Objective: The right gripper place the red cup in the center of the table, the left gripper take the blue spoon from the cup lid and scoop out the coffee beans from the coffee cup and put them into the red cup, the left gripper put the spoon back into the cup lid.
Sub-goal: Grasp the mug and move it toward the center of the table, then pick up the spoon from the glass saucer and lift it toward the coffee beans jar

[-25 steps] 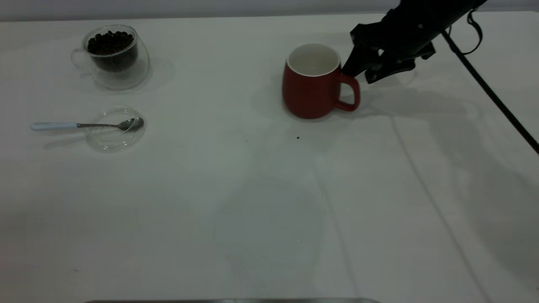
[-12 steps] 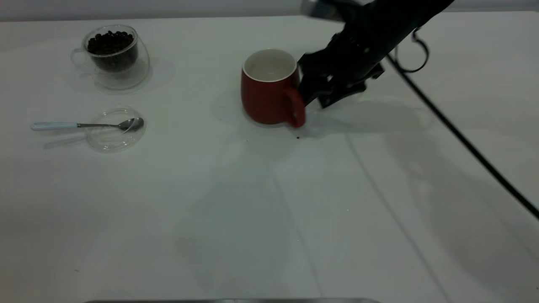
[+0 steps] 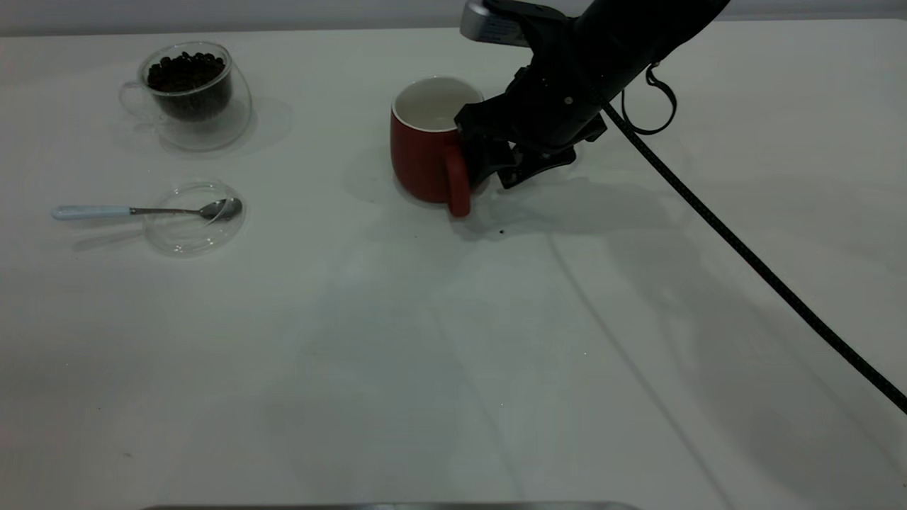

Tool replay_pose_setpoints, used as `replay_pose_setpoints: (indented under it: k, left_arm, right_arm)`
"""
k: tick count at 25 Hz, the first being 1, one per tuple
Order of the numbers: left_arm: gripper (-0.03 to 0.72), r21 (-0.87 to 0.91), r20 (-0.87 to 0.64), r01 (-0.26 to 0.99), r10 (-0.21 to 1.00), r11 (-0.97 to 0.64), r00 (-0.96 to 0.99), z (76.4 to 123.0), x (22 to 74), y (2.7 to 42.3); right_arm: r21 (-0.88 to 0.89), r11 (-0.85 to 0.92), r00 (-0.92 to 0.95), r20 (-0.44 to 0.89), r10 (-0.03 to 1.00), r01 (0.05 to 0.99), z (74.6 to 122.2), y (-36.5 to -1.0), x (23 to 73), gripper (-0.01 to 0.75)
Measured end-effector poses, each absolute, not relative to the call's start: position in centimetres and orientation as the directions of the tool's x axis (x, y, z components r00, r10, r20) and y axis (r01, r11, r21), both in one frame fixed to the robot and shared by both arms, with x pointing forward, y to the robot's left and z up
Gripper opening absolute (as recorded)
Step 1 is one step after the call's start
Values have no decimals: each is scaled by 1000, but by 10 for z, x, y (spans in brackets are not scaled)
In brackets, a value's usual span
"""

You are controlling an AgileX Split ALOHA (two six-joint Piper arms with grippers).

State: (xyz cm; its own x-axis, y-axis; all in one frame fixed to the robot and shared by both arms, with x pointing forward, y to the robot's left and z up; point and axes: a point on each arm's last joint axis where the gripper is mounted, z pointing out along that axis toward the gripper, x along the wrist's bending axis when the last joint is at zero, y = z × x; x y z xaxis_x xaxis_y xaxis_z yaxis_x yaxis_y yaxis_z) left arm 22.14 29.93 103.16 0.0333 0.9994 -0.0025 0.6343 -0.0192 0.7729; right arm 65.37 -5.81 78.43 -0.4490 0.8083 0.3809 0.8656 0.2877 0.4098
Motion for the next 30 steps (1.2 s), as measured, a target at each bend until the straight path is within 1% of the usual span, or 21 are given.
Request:
replay_pose_setpoints:
  k: [8,12,16,21,23,25,28,29,30]
  left_arm:
    - [462,773,-3,634,999,-19,33,1032,221,299]
    - [462,773,-3,634,999,-19,33,1032,221,299]
    - [462,773,-3,634,999,-19,33,1032,221,299]
    - [462,773,-3,634,999,-19,33,1032,221,299]
    - [462,773,-3,634,999,-19,33,1032,221,299]
    - [462,773,-3,634,999,-19,33,1032,221,299]
    - [462,773,-3,634,999,-19,33,1032,221,299]
    - [462,773,-3,634,999,-18,32,1032,221,299]
    - [462,773,-3,634,999,-18,32,1032,221,299]
  right_arm:
    - [436,347,-514,360,778,830,785,-25,635,518]
    - [438,362,-528,355,771,823,785,-22,633,518]
    - [422,412,-560,332,759,808,783,-36,638,518]
    - [329,477,-573,329,751,815,786,-78,649,518]
    - [291,504,-580,340,740,814,806,-89,650,518]
    - [276,541,-607,324,726,795,843,-100,651,518]
    - [306,556,-630,267,729,773,920,-117,648,518]
    - [332,543,-626,238,743,771,952,-124,645,518]
    - [347,535,-620,214,755,770,972,-131,641,518]
